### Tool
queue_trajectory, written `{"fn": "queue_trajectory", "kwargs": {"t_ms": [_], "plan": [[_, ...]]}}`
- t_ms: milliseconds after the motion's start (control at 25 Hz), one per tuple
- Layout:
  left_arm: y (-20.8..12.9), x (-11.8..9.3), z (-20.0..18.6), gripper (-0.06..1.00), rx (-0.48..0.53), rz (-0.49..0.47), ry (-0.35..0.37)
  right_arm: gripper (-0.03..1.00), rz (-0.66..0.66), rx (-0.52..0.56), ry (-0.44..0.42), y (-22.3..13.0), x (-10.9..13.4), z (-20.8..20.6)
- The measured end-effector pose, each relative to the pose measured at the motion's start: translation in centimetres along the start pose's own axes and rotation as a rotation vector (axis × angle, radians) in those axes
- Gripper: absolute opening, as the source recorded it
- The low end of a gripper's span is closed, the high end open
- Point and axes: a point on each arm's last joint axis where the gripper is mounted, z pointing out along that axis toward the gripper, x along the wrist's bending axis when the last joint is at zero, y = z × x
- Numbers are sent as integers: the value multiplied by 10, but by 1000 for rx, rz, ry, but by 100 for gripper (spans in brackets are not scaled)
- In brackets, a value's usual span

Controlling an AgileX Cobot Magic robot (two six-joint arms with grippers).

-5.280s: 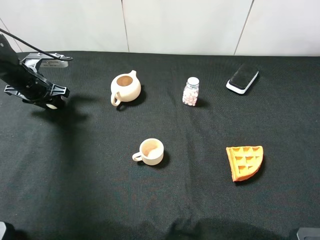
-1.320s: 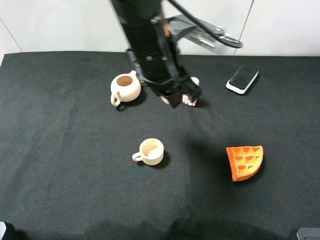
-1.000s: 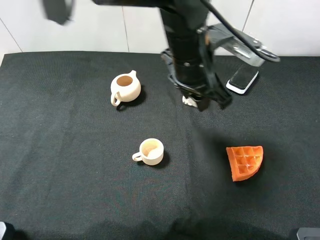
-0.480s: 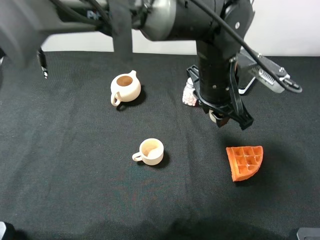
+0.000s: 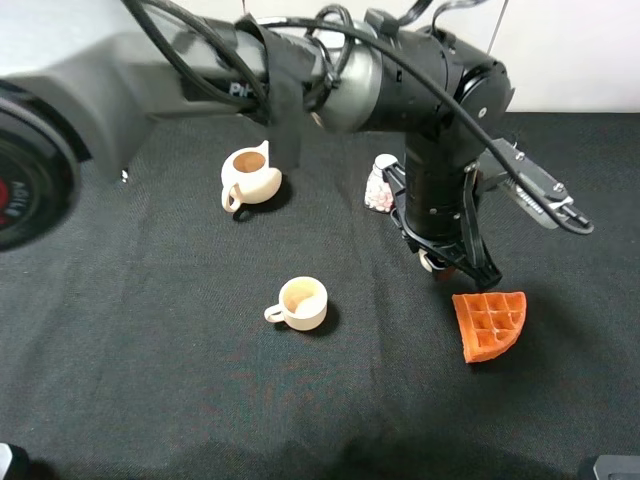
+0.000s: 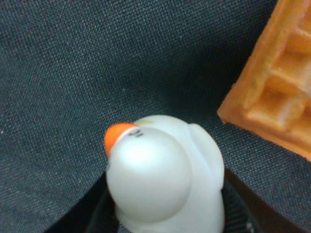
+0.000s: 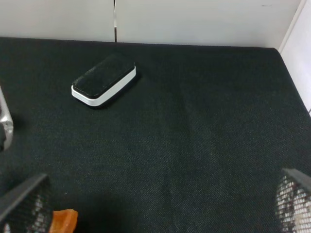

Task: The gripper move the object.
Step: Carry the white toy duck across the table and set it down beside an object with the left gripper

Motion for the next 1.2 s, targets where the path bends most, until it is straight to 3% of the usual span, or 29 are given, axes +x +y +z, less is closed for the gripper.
{"fn": "queue_trajectory", "kwargs": {"t_ms": [760,1200], "plan": [[-6,-5,47,49,50,7,-29,69,0,0,0,0,0,0],[-7,-3,51,52,60,14,-19,69,0,0,0,0,0,0]]}}
